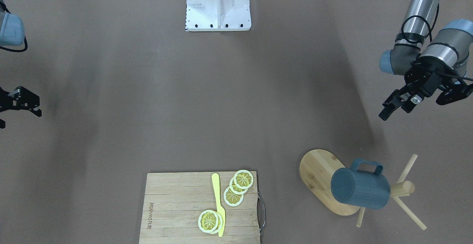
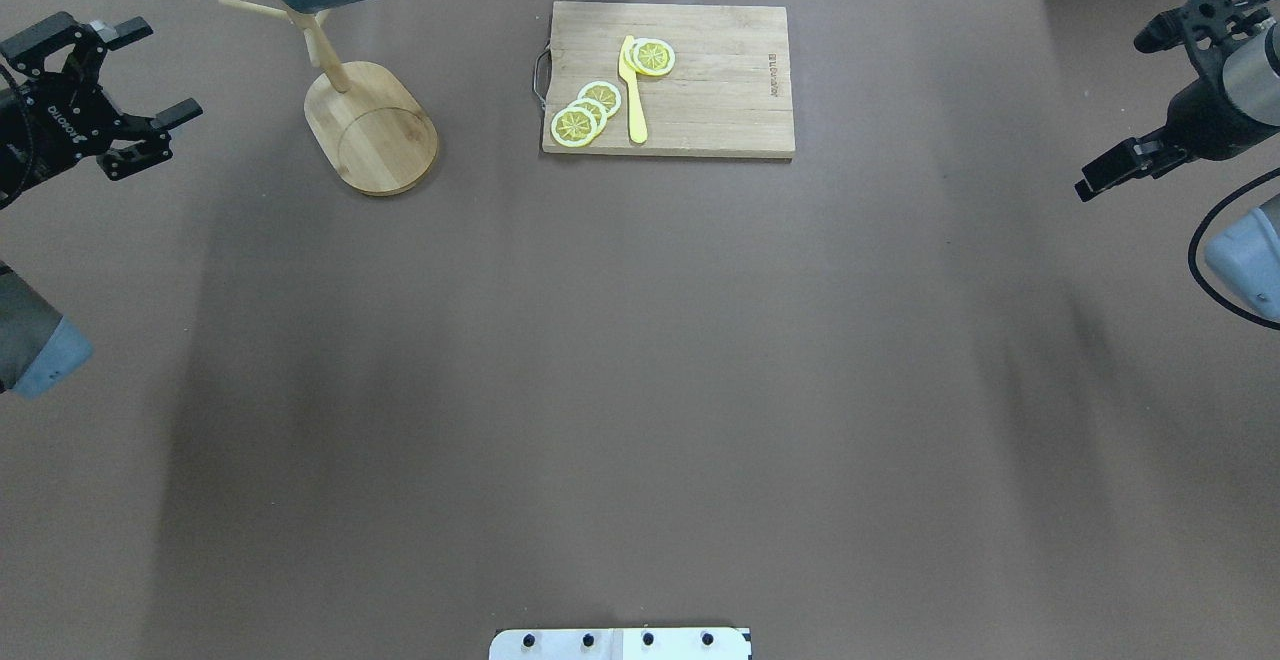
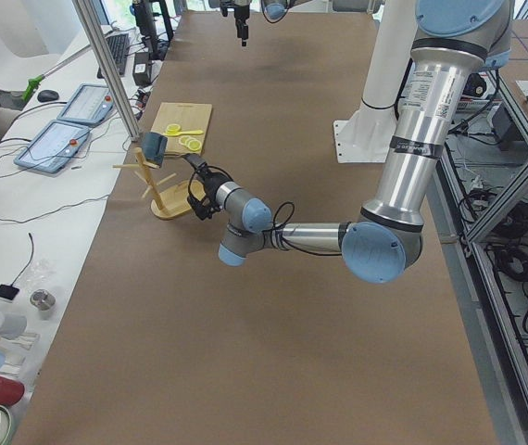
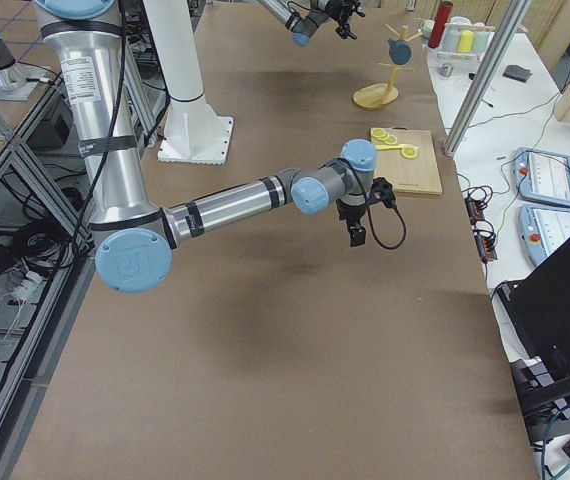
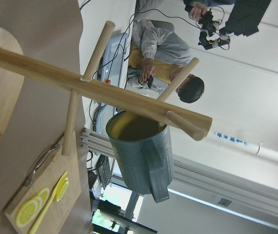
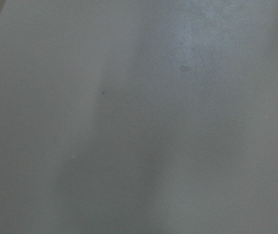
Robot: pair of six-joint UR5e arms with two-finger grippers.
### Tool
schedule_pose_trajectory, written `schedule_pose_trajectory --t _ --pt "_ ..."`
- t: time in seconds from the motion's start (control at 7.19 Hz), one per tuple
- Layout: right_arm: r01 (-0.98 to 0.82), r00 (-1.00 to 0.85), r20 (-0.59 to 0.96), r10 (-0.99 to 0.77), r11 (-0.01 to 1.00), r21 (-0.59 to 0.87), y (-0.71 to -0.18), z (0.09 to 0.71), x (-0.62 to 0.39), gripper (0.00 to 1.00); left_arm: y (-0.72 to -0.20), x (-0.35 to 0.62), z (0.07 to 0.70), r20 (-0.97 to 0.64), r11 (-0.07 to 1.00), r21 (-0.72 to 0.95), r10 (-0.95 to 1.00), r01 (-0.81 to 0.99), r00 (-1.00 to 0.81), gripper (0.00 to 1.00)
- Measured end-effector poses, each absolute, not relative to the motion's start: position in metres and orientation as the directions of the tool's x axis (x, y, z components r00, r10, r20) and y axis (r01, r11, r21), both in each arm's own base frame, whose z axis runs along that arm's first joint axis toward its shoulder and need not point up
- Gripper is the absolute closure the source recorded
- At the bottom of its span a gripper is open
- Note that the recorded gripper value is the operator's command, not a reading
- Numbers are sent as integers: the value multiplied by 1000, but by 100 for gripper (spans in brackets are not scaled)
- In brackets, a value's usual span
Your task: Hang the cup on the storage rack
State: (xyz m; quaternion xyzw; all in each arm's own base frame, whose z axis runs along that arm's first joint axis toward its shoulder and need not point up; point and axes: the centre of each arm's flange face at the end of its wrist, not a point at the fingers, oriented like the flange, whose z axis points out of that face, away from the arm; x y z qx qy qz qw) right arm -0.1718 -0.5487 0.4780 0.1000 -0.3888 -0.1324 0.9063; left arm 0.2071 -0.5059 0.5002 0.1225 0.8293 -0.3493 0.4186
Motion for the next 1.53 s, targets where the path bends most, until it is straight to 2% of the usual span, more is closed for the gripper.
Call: schedule_pose_trajectory --t 0.28,0.56,0.7,1.11,1.25,1.53 --pt "155 667 677 -312 947 283 -550 480 -167 0 -497 196 514 -898 715 -206 134 668 -419 2" --pt "131 680 674 -288 952 275 -553 488 -148 0 -495 165 540 -940 584 135 331 800 -83 2" --pt "123 689 669 -279 955 271 -554 492 -142 0 -499 140 552 -926 502 272 370 821 80 2" --pt "99 725 641 -253 959 266 -555 503 -126 0 -519 82 577 -818 320 567 329 759 472 2" --pt "91 732 638 -240 962 258 -553 509 -120 0 -520 68 593 -784 315 621 265 718 562 2" --pt "77 741 636 -215 968 237 -547 522 -108 0 -519 39 616 -695 393 690 122 608 709 2"
